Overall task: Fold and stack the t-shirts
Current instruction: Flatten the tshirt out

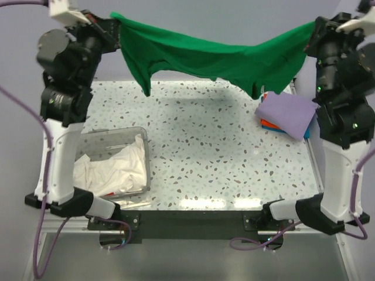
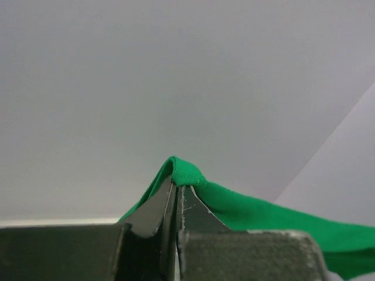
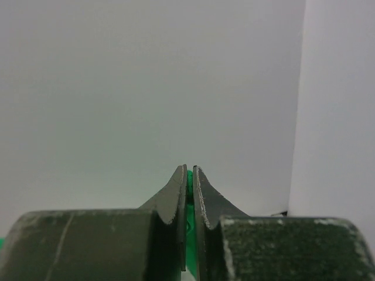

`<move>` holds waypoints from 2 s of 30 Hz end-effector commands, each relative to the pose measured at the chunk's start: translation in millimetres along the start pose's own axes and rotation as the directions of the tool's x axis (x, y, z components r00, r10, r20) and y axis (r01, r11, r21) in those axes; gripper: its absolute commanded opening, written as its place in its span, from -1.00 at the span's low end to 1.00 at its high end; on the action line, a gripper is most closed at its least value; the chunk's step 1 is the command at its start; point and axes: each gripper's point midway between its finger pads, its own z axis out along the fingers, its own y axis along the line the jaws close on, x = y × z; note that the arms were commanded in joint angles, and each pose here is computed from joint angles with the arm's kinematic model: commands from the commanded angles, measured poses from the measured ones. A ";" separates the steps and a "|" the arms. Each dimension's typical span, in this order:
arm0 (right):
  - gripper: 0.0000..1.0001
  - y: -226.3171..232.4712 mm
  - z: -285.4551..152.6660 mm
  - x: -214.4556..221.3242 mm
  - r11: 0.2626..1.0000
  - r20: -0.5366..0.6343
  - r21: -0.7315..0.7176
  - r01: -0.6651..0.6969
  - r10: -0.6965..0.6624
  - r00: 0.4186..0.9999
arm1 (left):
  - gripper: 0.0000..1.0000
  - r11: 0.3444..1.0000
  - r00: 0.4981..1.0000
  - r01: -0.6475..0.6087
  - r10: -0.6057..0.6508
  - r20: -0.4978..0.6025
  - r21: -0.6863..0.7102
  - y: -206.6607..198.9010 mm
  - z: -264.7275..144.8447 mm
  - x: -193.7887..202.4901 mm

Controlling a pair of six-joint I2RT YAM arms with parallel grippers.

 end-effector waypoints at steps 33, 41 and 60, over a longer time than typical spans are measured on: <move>0.27 15.6 194.6 333.1 0.955 -0.449 -0.006 0.295 -0.266 0.853 | 0.67 0.995 0.927 -0.046 0.009 -0.374 -0.091 119.9 188.2 275.8; 0.98 42.2 137.9 371.4 0.980 -0.576 -0.166 0.110 -0.187 0.796 | 0.90 0.995 0.869 -0.046 -0.005 -0.494 -0.091 130.0 140.8 317.8; 0.97 54.8 -103.2 503.3 0.944 -0.945 -0.180 -0.277 -0.088 0.315 | 0.91 0.984 0.579 -0.043 -0.114 -0.807 -0.170 167.2 45.8 457.8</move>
